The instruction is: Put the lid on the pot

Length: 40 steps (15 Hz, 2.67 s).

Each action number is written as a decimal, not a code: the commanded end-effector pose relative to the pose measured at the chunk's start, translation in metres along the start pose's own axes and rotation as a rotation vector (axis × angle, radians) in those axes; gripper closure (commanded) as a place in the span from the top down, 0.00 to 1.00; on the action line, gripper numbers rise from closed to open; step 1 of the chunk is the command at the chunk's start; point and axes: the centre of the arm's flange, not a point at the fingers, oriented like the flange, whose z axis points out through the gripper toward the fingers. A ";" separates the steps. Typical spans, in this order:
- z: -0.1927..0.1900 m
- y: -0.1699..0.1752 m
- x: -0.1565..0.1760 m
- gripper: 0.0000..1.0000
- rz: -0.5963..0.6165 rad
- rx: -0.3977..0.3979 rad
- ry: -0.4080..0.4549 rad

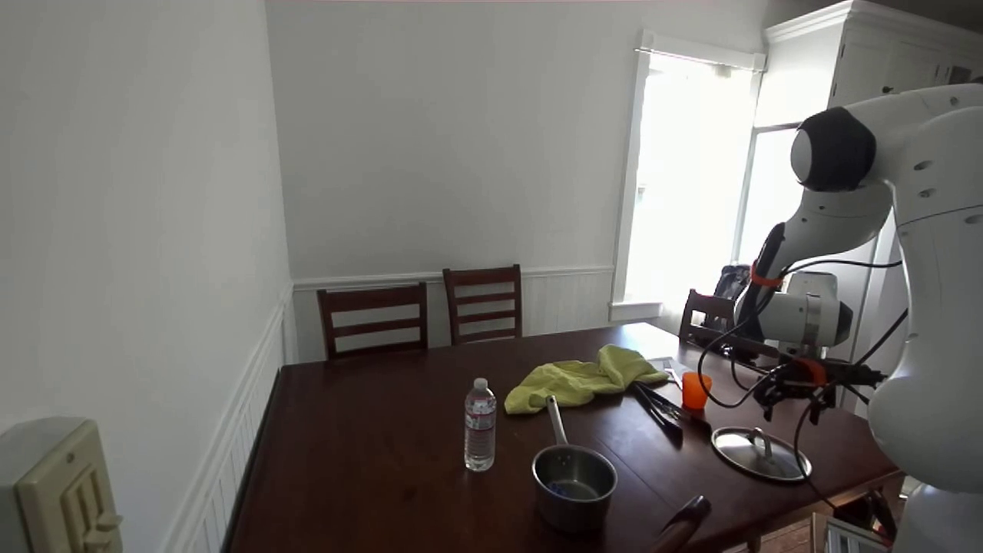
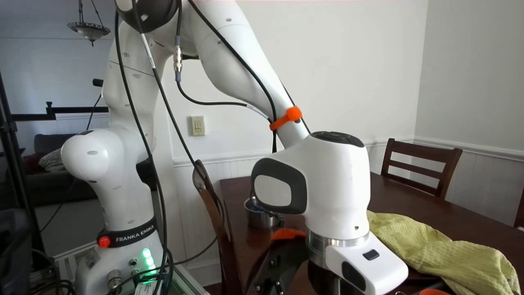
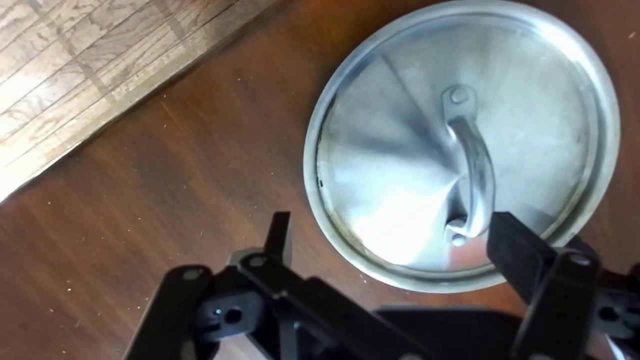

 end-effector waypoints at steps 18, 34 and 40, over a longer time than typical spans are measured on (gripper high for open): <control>0.035 -0.050 0.004 0.46 -0.112 -0.014 0.011; -0.027 -0.037 -0.037 0.04 -0.291 0.016 0.060; -0.126 -0.109 -0.057 0.04 -0.570 0.079 0.150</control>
